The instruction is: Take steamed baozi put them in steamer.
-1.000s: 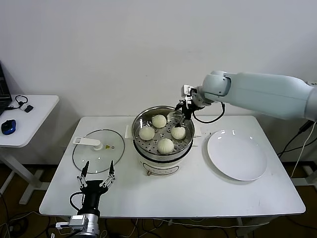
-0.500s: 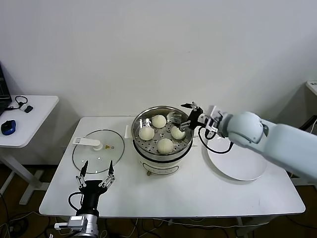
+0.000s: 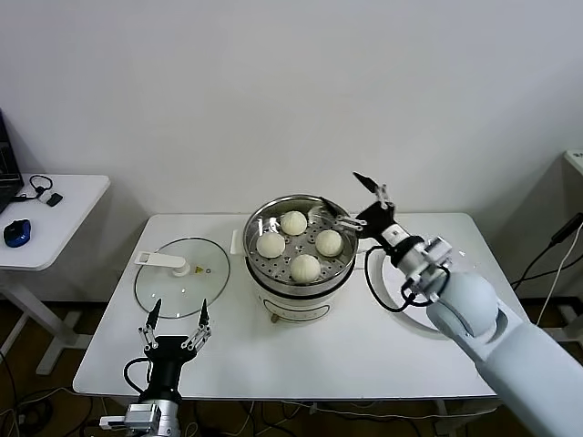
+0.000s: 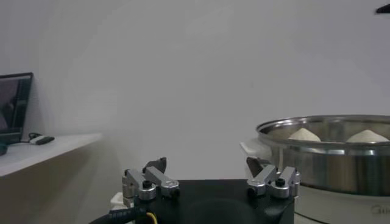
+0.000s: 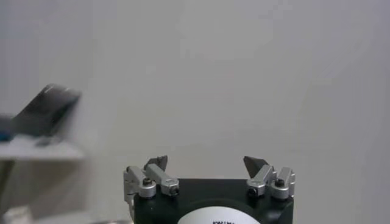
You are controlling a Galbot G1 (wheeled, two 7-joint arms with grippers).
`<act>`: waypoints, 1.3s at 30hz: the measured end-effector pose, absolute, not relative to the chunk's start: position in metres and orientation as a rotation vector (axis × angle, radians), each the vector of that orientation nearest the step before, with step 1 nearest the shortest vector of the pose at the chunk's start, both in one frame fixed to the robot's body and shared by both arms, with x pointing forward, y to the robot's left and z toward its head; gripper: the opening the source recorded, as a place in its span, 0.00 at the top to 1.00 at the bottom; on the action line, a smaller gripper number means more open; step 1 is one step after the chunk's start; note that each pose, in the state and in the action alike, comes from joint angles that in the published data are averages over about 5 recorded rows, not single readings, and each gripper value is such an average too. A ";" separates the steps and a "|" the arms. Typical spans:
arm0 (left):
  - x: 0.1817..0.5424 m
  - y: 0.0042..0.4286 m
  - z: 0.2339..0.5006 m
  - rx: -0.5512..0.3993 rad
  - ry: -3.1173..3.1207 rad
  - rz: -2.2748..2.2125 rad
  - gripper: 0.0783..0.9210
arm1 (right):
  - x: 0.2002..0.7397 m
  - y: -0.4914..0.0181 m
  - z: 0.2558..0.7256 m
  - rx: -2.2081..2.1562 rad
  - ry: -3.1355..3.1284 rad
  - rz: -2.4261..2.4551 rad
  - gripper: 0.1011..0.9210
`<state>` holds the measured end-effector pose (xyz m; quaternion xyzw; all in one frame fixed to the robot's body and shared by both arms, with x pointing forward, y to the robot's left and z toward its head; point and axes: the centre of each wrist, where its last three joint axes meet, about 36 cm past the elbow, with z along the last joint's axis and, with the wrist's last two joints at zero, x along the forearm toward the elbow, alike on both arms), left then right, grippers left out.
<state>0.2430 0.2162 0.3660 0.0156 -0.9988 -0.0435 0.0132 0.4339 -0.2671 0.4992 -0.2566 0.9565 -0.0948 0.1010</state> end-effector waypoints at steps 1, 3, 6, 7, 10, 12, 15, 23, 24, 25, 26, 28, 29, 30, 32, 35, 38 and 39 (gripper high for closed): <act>0.243 0.216 0.366 0.048 -3.112 -0.137 0.12 | 0.426 -0.271 0.489 -0.708 2.834 -0.236 0.12; 0.242 0.215 0.366 0.046 -3.113 -0.140 0.12 | 0.406 -0.279 0.467 -0.610 2.859 -0.156 0.12; 0.240 0.215 0.366 0.045 -3.115 -0.146 0.12 | 0.372 -0.288 0.433 -0.473 2.906 -0.062 0.12; 0.239 0.215 0.366 0.044 -3.116 -0.149 0.12 | 0.360 -0.291 0.423 -0.431 2.922 -0.038 0.12; 0.238 0.214 0.367 0.042 -3.116 -0.156 0.12 | 0.325 -0.296 0.397 -0.316 2.965 0.019 0.12; 0.237 0.214 0.367 0.042 -3.117 -0.160 0.12 | 0.305 -0.297 0.384 -0.248 2.985 0.045 0.12; 0.236 0.214 0.368 0.042 -3.119 -0.163 0.12 | 0.285 -0.297 0.371 -0.162 2.989 0.074 0.12; 0.235 0.213 0.368 0.040 -3.122 -0.171 0.12 | 0.264 -0.291 0.361 -0.009 2.951 0.119 0.12; 0.235 0.213 0.368 0.039 -3.123 -0.173 0.12 | 0.263 -0.290 0.360 0.004 2.947 0.123 0.12; 0.235 0.213 0.369 0.039 -3.124 -0.174 0.12 | 0.262 -0.289 0.359 0.016 2.943 0.126 0.12; 0.235 0.213 0.369 0.039 -3.124 -0.175 0.12 | 0.261 -0.288 0.358 0.026 2.940 0.129 0.12; 0.235 0.213 0.369 0.040 -3.125 -0.176 0.12 | 0.260 -0.286 0.357 0.044 2.933 0.134 0.12; 0.235 0.213 0.369 0.040 -3.125 -0.177 0.12 | 0.259 -0.285 0.357 0.051 2.931 0.135 0.12; 0.235 0.213 0.369 0.040 -3.125 -0.177 0.12 | 0.259 -0.284 0.357 0.057 2.928 0.137 0.12; 0.235 0.213 0.369 0.039 -3.125 -0.178 0.12 | 0.258 -0.282 0.356 0.069 2.924 0.139 0.12; 0.235 0.213 0.369 0.038 -3.125 -0.180 0.12 | 0.256 -0.280 0.355 0.082 2.919 0.142 0.12; 0.235 0.213 0.369 0.037 -3.125 -0.181 0.12 | 0.255 -0.278 0.355 0.092 2.916 0.146 0.12; 0.236 0.213 0.369 0.036 -3.126 -0.181 0.12 | 0.255 -0.278 0.355 0.095 2.914 0.147 0.12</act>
